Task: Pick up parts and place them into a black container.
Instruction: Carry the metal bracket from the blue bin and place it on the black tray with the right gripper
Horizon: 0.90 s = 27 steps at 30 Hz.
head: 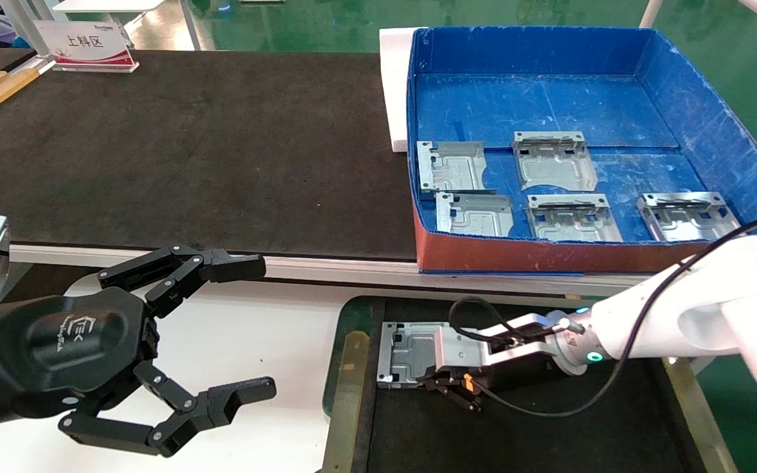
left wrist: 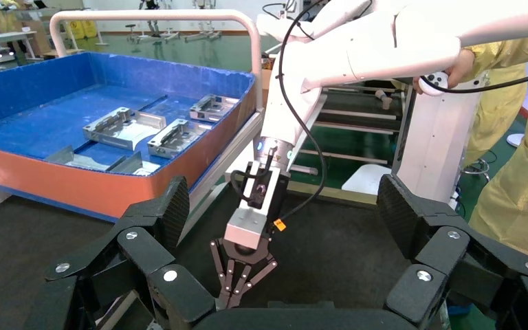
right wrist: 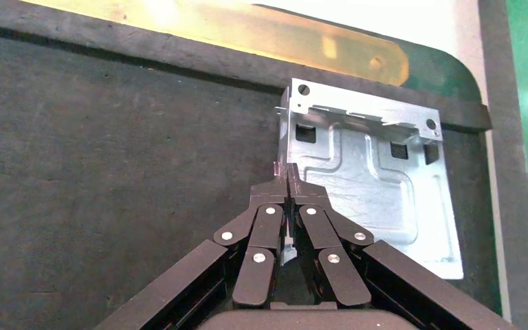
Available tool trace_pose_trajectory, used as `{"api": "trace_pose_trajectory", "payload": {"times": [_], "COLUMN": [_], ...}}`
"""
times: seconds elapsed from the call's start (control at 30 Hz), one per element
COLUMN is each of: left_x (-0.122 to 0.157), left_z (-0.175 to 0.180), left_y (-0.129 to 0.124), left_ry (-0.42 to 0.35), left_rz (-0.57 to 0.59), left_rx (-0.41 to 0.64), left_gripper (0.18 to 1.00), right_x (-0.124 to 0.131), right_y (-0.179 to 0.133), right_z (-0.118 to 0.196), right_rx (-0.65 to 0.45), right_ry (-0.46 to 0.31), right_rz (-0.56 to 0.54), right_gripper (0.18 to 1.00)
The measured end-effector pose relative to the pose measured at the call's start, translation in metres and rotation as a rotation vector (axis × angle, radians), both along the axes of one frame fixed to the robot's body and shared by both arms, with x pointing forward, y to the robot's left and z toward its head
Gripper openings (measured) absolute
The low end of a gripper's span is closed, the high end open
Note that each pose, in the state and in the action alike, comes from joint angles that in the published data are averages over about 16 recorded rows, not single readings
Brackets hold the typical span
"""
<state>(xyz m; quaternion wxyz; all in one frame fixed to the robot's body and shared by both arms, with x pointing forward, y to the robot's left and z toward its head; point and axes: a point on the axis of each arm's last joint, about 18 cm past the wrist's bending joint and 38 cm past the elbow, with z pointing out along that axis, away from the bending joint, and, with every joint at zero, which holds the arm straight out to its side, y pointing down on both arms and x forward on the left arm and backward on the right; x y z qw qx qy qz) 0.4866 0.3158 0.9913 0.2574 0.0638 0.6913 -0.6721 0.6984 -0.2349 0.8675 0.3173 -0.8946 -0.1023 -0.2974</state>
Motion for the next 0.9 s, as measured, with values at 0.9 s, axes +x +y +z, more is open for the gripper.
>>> {"api": "trace_pose_trajectory", "payload": {"times": [0.9], "left_x": [0.000], "left_z": [0.000], "left_y": [0.000], "left_ry": [0.000], "left_rz": [0.000], "left_rx": [0.000], "left_gripper": [1.001], "right_x": [-0.014], "right_y": [-0.014], "right_z": [0.023], "right_rx": [0.007], "right_ry": [-0.028], "right_rz": [0.075], "right_gripper": [0.319]}}
